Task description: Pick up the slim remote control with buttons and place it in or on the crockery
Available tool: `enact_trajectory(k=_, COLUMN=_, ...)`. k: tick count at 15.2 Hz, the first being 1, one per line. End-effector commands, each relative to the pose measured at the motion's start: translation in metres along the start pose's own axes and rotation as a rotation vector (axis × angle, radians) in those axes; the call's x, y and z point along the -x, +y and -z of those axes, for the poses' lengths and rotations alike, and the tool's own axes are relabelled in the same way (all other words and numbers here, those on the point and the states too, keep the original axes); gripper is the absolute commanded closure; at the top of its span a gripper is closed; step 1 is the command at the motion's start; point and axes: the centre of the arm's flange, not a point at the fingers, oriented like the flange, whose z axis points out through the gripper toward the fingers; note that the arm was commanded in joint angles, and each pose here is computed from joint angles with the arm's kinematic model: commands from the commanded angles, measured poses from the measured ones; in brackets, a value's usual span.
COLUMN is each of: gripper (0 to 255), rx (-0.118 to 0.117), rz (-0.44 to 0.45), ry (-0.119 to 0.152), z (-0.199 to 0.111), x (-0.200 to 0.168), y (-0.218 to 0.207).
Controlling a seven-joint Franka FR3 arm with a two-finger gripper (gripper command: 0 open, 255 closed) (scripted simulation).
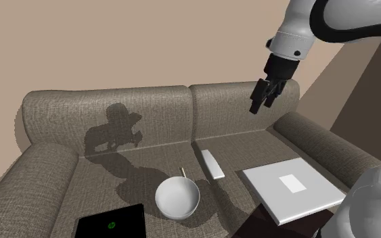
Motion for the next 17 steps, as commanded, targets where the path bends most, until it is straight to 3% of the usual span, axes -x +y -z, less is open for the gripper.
enact_trajectory(k=1, gripper=0, rx=0.000, rz=0.000, ry=0.000, z=0.000, x=0.000, y=0.000)
enact_trajectory(k=17, gripper=0, rx=0.048, rz=-0.189, ry=-0.045, z=-0.191, x=-0.092, y=0.028)
